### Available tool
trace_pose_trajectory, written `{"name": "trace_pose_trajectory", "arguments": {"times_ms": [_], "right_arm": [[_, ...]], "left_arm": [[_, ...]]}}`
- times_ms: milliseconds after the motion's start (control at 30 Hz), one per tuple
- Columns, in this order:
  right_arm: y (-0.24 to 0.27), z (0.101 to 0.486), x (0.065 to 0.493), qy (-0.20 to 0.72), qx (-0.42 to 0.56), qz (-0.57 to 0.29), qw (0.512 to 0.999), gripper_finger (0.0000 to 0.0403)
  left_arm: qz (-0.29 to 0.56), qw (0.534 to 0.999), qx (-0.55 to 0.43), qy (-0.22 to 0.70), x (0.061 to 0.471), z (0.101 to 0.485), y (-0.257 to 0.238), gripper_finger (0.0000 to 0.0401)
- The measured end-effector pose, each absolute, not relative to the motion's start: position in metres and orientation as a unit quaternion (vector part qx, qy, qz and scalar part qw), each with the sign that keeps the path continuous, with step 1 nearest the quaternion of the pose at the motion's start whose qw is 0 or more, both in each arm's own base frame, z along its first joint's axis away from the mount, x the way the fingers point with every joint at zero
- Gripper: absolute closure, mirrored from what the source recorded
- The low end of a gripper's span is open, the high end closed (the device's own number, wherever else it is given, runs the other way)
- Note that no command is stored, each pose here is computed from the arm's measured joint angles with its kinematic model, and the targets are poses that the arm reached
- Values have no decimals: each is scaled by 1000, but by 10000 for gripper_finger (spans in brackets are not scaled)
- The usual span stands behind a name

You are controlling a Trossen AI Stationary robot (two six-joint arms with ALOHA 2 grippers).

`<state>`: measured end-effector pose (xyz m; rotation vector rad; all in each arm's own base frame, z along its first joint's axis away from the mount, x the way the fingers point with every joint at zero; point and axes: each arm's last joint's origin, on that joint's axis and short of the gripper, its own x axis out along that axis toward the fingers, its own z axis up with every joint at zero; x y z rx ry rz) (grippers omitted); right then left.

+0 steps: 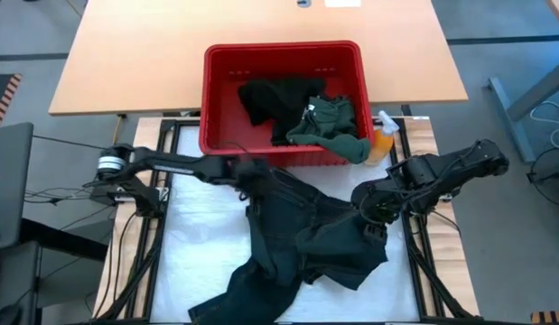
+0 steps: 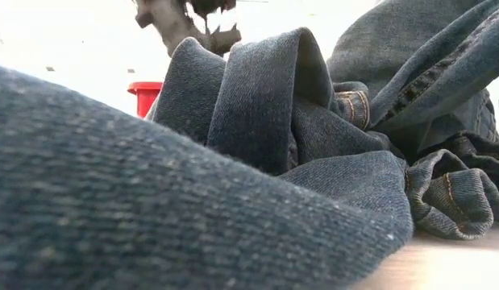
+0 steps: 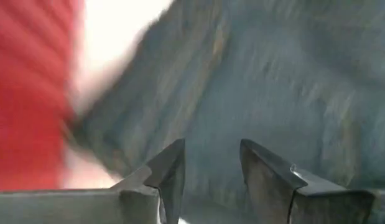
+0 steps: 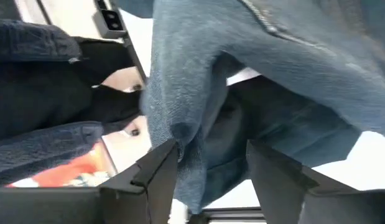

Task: Fold laundry
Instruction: Remove the black pants from the red bin, then fold the black pants

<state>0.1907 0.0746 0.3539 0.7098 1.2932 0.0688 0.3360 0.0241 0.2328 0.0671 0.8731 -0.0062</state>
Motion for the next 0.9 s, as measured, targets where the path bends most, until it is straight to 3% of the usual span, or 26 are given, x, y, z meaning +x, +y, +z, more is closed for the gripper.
{"name": "trace_pose_trajectory", "arguments": {"times_ms": [167, 433, 533, 667, 900], "right_arm": [[60, 351, 186, 559, 298, 26, 773, 183], [36, 359, 179, 505, 256, -37, 824, 184], [34, 360, 173, 513, 261, -34, 817, 184], [44, 361, 168, 545, 289, 44, 786, 184], [59, 358, 167, 577, 289, 102, 757, 184]], "left_arm": [[33, 900, 52, 432, 335, 229, 16, 257], [115, 880, -125, 443, 335, 210, 14, 257], [162, 864, -150, 453, 329, 193, 10, 257], [214, 842, -175, 463, 328, 160, 7, 257], [230, 827, -213, 466, 342, 115, 2, 258]]}}
